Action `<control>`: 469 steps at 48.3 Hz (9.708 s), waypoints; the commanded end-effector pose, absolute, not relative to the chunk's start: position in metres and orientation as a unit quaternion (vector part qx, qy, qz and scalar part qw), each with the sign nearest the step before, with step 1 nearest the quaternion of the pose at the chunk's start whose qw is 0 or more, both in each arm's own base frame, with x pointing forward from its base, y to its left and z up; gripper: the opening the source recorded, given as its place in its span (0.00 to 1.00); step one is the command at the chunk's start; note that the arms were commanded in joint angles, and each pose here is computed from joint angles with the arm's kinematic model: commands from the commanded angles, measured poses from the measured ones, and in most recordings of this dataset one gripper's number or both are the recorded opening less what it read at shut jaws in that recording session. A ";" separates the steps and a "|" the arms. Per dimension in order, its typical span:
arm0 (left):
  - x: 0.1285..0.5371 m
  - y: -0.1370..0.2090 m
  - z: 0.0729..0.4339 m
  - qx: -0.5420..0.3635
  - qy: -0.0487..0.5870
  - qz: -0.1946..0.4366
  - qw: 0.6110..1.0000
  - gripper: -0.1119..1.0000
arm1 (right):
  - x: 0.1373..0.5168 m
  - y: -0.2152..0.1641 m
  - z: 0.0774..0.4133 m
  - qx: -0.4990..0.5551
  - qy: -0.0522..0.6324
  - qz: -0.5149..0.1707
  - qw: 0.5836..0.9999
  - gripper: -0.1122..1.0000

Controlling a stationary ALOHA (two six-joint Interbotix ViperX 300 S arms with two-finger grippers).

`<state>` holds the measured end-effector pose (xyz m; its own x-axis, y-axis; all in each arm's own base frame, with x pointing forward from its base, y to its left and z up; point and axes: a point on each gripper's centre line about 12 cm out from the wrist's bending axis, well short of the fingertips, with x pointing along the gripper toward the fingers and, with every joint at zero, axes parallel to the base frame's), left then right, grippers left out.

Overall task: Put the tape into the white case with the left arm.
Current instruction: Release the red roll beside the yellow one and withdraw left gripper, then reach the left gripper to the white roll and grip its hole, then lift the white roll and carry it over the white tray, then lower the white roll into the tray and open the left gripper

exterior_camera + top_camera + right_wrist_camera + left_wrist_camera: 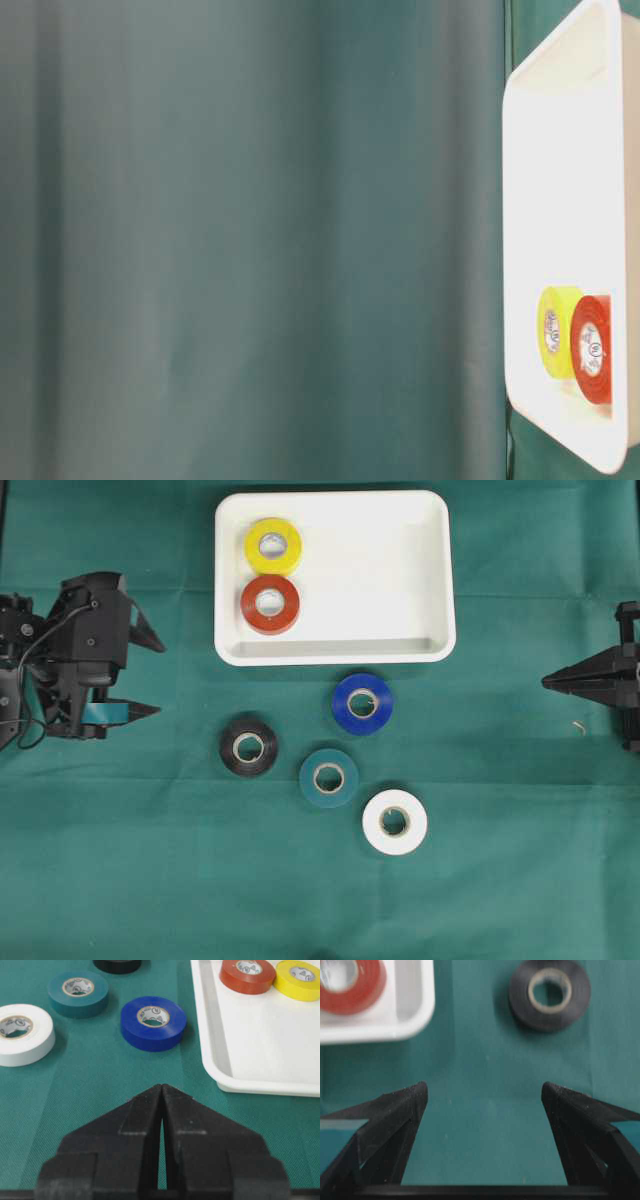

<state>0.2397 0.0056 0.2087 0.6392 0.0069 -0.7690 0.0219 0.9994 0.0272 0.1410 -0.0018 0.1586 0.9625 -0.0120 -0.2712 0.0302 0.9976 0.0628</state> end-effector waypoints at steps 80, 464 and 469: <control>0.285 -0.027 0.214 0.043 0.393 -0.057 0.917 0.99 | 0.143 -0.002 0.162 0.033 0.133 -0.011 0.991 0.02; 0.367 0.079 0.216 0.186 0.397 -0.004 0.899 0.86 | 0.140 -0.002 0.156 0.033 0.136 -0.011 0.990 0.02; 0.358 0.065 0.217 0.183 0.392 -0.014 0.901 0.86 | 0.140 -0.002 0.156 0.033 0.136 -0.011 0.990 0.02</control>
<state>0.3618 0.0739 0.2016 0.6559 0.1278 -0.7440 0.1714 0.9346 0.3116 0.1383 -0.0018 0.1519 0.9595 -0.0118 -0.2815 0.0306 0.9976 0.0628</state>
